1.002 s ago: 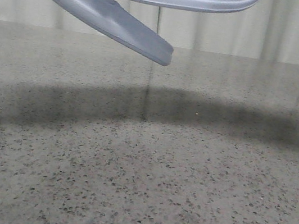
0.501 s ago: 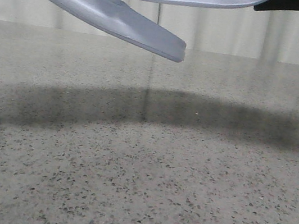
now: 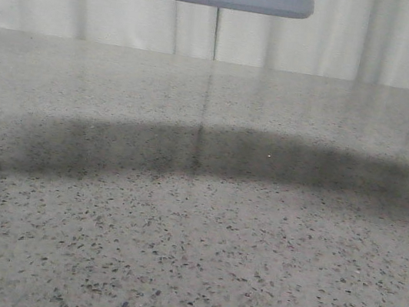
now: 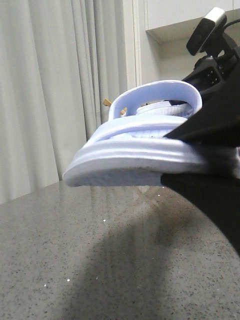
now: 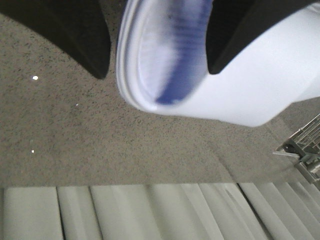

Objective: Insert blue slippers together front up

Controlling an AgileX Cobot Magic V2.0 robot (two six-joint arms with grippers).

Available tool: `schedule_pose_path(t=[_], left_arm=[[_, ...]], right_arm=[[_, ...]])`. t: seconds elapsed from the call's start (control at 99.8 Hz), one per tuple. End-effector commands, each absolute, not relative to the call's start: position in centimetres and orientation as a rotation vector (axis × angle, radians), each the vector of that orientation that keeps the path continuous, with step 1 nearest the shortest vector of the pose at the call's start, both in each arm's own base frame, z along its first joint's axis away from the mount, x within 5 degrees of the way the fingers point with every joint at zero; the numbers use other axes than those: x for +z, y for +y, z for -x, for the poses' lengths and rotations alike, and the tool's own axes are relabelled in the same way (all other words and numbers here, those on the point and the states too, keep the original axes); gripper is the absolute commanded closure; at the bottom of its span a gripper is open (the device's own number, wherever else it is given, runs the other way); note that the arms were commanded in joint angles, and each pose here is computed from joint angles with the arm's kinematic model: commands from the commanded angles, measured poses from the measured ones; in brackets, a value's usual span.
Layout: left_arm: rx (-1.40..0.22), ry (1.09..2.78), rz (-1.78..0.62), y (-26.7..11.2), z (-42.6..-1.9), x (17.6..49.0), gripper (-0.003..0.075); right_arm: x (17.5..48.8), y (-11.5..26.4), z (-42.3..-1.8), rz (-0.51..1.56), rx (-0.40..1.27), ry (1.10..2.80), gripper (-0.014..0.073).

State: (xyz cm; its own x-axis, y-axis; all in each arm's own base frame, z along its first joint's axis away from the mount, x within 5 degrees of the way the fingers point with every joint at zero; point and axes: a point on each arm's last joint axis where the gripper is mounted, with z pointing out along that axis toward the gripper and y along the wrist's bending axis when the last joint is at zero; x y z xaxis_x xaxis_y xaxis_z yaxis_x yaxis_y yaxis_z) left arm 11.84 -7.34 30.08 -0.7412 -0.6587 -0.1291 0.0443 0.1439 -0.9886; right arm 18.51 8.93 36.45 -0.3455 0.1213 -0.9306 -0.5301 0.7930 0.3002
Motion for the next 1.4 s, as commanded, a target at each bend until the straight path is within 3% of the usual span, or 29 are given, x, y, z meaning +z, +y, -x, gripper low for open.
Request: schedule_pose_path(t=[0.0,0.311,1.012,1.393], left_arm=[[-1.733,1.838,0.573,-7.7,-11.9,31.3,0.0694],[-1.704,1.915,0.635,-7.9,-13.7,30.0,0.0694],[-1.808,2.044,0.629,-9.2,-18.1,26.2,0.0694],[-1.778,2.088,0.568,-9.5,-19.1,25.1,0.0694]], right_arm=[[38.7,7.7,-17.4,0.290,0.640,1.708,0.0223],[40.5,5.8,-14.8,0.293,0.517,1.599,0.0223],[40.8,5.7,-14.0,0.306,0.512,1.578,0.0223],[40.8,5.8,-14.0,0.318,0.521,1.585,0.0223]])
